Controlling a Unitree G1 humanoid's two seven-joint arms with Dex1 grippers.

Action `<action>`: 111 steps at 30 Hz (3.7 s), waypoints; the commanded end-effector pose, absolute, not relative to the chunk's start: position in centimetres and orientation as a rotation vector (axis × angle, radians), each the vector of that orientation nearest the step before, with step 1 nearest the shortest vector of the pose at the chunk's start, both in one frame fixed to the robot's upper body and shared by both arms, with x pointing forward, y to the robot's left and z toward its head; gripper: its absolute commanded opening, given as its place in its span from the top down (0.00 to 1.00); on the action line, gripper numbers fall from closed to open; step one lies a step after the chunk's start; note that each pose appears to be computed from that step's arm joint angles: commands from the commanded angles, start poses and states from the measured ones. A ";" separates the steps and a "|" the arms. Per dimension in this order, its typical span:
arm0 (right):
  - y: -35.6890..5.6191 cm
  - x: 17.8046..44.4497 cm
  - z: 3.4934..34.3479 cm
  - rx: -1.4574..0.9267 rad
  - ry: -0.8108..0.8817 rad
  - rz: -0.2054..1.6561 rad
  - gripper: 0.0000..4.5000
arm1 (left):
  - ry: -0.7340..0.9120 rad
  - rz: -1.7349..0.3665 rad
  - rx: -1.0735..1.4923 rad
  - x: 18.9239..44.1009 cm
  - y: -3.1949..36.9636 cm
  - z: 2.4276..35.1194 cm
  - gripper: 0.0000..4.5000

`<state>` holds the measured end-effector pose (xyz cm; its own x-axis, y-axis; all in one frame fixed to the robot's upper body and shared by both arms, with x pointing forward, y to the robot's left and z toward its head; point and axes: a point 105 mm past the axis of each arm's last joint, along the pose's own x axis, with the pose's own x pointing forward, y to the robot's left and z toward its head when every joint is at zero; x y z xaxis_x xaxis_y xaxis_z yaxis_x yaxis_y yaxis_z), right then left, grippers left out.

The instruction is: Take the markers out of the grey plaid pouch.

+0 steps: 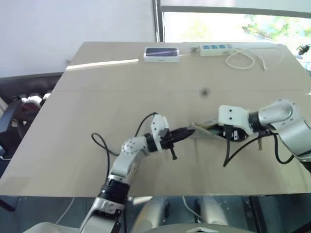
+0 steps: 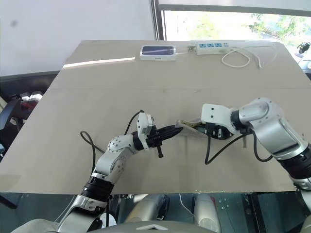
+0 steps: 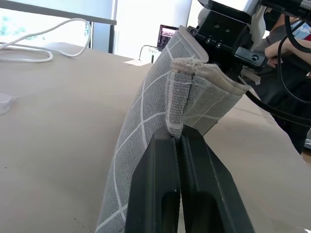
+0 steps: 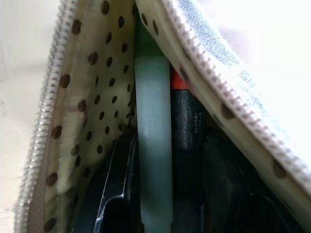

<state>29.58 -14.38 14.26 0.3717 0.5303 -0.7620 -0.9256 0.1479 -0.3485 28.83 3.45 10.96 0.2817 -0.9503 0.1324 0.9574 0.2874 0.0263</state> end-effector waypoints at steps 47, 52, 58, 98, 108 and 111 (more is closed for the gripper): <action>-14.5 28.1 16.8 -0.724 0.427 1.116 0.92 | -0.083 -1.310 -0.041 28.1 3.5 9.8 1.00; -15.2 27.5 17.8 -0.528 0.450 1.095 0.92 | -0.080 -1.313 -0.039 28.1 3.4 9.6 1.00; -15.6 27.4 17.6 -0.422 0.475 1.067 0.92 | -0.082 -1.313 -0.038 28.2 3.4 9.5 1.00; -16.3 28.9 15.2 -0.503 0.465 0.892 0.92 | -0.003 -1.170 -0.347 31.7 3.6 13.8 1.00; -14.1 30.1 17.5 0.002 0.446 0.777 0.92 | -0.022 -1.216 -0.336 30.1 2.0 13.3 1.00; -13.8 30.4 18.0 0.092 0.450 0.771 0.92 | -0.022 -1.215 -0.324 29.8 2.1 12.9 1.00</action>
